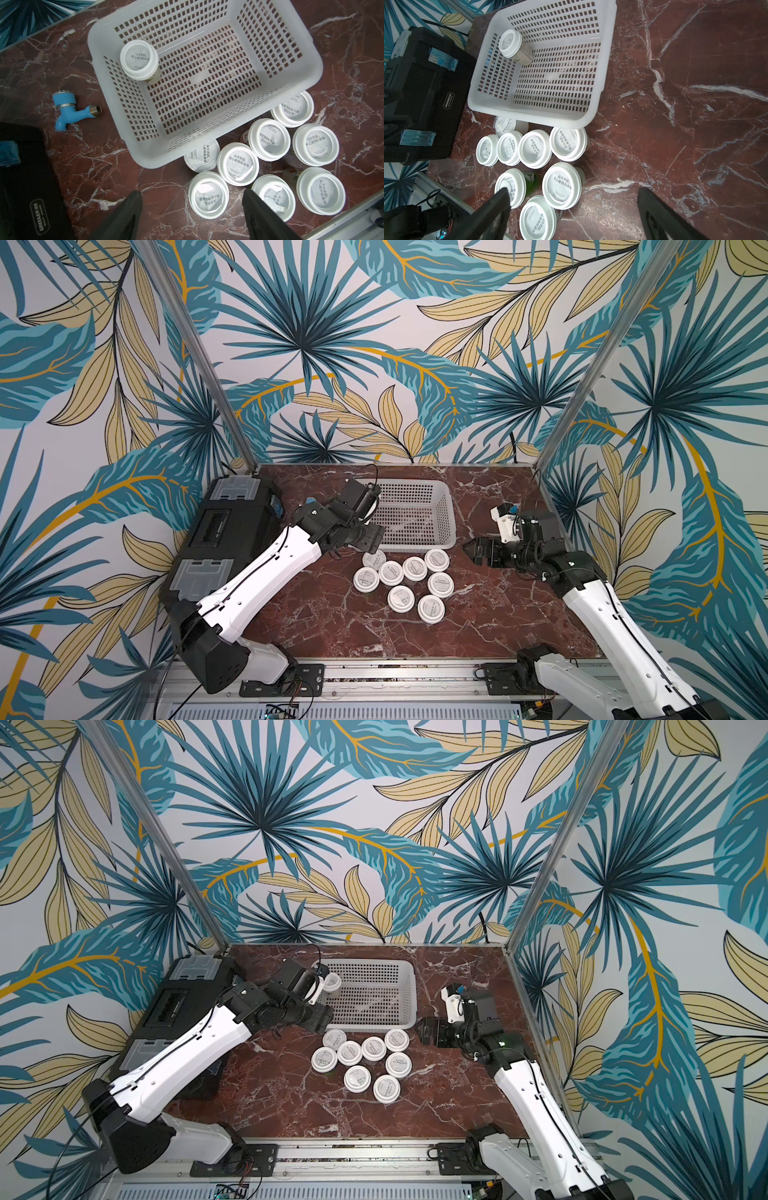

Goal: Put the yogurt in the basket
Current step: Pick up the yogurt from the center of the board.

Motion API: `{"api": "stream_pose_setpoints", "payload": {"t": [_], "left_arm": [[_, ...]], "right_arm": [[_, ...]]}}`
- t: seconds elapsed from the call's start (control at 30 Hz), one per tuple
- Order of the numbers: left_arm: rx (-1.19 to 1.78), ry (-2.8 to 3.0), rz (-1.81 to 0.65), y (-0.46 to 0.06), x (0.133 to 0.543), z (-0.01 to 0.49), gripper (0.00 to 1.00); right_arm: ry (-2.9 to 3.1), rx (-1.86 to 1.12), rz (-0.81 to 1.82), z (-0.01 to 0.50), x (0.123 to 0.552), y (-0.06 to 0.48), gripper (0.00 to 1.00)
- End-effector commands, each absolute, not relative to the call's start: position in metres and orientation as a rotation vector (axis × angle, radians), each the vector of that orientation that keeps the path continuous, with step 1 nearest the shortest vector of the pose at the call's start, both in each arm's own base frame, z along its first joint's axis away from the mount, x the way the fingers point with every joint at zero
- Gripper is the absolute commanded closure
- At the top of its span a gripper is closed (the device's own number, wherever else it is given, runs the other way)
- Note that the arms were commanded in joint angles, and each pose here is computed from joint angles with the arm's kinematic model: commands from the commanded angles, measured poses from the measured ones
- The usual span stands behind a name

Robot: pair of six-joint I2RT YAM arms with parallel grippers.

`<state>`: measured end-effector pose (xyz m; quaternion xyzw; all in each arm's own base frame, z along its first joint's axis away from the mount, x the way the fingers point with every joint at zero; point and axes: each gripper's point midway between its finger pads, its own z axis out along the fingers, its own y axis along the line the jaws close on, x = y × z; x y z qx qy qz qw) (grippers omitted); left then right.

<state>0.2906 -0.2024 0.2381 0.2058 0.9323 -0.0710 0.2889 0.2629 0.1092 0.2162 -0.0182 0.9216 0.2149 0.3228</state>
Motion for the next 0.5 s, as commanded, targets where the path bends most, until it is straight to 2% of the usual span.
{"api": "stream_pose_setpoints", "payload": {"t": [0.0,0.2,0.47], "left_arm": [[0.525,2.513,-0.182,-0.201,0.28,0.224,0.2],[0.517,2.497,-0.194,-0.2,0.26,0.214,0.25],[0.464,2.475,-0.212,-0.19,0.248,0.209,0.29]], "right_arm": [[2.471,-0.104,0.518,0.213,0.249,0.113,0.02],[2.557,-0.235,0.48,0.198,0.234,0.137,0.08],[2.627,-0.355,0.378,0.181,0.212,0.15,0.09]]}}
